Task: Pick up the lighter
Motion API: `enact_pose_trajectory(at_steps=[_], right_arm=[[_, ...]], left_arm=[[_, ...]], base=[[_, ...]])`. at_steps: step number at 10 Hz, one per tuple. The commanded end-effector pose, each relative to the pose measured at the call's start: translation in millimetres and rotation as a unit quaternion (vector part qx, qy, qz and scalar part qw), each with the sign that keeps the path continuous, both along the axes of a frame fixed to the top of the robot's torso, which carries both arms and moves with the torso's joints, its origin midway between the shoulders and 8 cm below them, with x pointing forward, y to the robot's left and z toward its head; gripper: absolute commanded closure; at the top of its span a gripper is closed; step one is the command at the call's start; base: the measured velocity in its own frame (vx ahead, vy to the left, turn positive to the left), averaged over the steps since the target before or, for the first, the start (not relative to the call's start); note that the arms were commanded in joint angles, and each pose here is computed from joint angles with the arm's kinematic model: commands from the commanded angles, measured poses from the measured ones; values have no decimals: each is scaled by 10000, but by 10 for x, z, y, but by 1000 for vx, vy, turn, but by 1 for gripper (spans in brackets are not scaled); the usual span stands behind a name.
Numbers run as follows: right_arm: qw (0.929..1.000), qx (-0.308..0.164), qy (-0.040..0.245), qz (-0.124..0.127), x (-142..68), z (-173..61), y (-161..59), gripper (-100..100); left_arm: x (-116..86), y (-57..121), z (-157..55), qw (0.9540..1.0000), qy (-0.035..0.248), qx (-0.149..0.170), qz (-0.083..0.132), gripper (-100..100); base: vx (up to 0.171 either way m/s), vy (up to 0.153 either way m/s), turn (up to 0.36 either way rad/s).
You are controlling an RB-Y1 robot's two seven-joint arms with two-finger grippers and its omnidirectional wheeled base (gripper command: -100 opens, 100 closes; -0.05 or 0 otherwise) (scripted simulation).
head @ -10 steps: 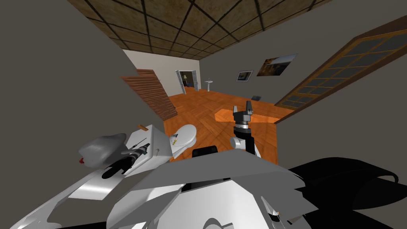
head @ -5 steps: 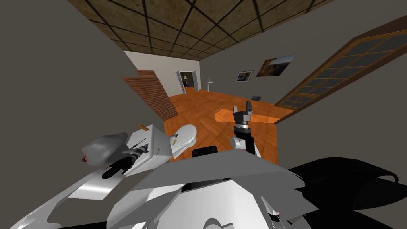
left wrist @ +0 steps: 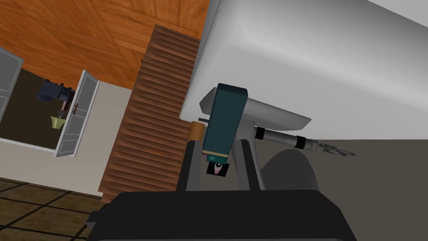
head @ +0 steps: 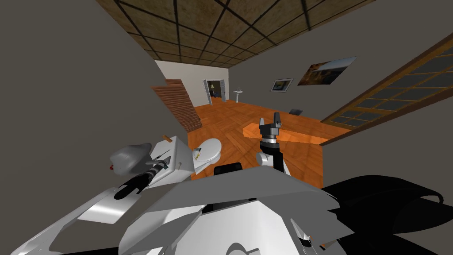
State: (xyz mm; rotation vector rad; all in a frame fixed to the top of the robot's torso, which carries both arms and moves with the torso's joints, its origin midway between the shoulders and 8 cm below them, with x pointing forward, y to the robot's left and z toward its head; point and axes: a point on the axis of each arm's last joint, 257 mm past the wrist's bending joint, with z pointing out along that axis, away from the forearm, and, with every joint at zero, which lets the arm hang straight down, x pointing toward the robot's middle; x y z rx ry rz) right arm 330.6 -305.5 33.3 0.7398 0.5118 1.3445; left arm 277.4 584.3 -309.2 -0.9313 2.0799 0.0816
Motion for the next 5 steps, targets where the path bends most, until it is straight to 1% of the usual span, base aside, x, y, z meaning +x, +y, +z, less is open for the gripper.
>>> enact_pose_trajectory(at_steps=[1, 3, 4, 5], right_arm=[[10000, 0, 0, 0, 0, 0, 0, 0], [10000, 0, 0, 0, 0, 0, 0, 0], [10000, 0, 0, 0, 0, 0, 0, 0], [10000, 0, -1, 1, 0, 0, 0, 0]], left_arm=[[51, -152, 48, 9998, -5, -1, -206, 100], [77, -270, 76, 9994, -5, -5, -356, 100], [72, -220, 64, 9995, -5, -6, -302, 100], [74, -226, 66, 9995, -7, -7, -313, 0]], base=[[86, -1, 239], [75, 2, 177], [25, 2, 38], [0, 0, 0]])
